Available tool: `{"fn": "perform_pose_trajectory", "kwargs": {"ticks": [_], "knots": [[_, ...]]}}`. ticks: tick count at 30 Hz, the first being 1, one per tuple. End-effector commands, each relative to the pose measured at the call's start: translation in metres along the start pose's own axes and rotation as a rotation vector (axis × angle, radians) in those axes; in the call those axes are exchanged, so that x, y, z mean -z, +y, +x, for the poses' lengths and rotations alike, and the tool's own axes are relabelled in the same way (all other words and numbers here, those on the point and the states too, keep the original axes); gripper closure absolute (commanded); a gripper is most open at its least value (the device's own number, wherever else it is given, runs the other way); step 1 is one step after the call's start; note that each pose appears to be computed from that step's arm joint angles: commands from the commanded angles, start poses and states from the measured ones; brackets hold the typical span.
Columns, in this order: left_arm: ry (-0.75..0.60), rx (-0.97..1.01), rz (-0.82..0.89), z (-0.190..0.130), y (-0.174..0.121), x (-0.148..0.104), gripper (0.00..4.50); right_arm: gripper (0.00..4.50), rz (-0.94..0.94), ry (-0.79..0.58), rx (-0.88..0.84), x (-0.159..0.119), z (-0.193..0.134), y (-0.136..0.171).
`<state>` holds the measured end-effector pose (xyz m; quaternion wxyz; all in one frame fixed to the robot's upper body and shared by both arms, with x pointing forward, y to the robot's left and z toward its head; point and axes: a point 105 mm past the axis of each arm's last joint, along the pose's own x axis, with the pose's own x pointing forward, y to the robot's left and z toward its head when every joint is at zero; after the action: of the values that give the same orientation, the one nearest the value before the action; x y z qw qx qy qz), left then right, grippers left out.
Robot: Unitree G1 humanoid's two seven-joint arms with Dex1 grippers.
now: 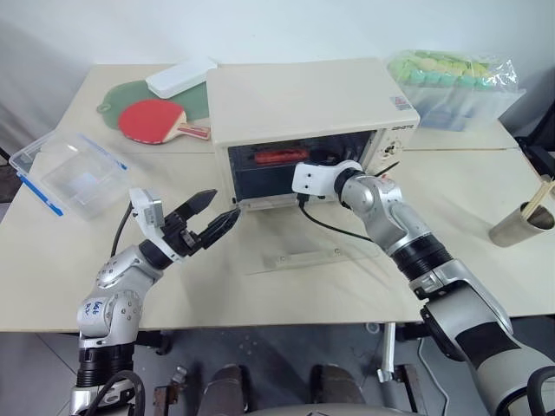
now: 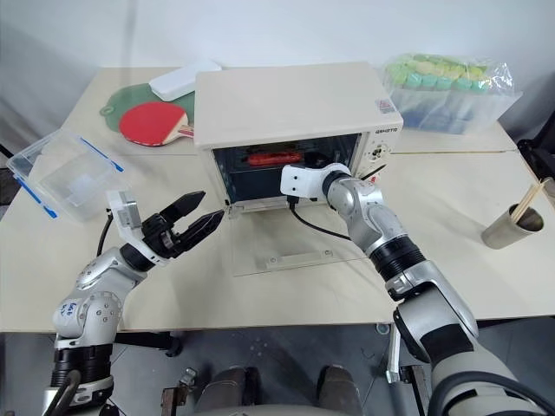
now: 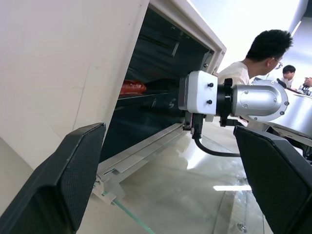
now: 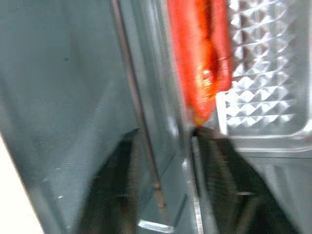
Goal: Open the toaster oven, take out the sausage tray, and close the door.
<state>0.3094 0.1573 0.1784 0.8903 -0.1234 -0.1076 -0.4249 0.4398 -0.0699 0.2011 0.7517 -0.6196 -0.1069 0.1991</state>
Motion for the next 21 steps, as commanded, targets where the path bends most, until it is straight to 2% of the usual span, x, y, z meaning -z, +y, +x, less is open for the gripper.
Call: {"fn": "perform_pose_trajectory", "kwargs": {"ticks": [1,2,10,13,21], "knots": [[-0.018,0.028,0.027,0.003,-0.004,-0.006,0.00,4.19,-0.009,-0.036,0.010,-0.012,-0.002,-0.002],[-0.016,0.030,0.028,0.003,-0.004,-0.006,0.00,4.49,-0.007,-0.041,0.012,-0.013,-0.003,-0.002],[-0.014,0.032,0.025,0.005,-0.003,-0.006,0.00,4.49,0.021,-0.052,0.004,-0.018,-0.006,-0.001],[-0.010,0.034,0.026,0.005,-0.003,-0.006,0.00,4.49,0.076,-0.083,-0.035,-0.028,-0.009,0.006],[-0.010,0.029,0.027,0.005,-0.001,-0.007,0.00,4.49,0.035,-0.115,-0.021,-0.037,-0.023,0.005]]}}
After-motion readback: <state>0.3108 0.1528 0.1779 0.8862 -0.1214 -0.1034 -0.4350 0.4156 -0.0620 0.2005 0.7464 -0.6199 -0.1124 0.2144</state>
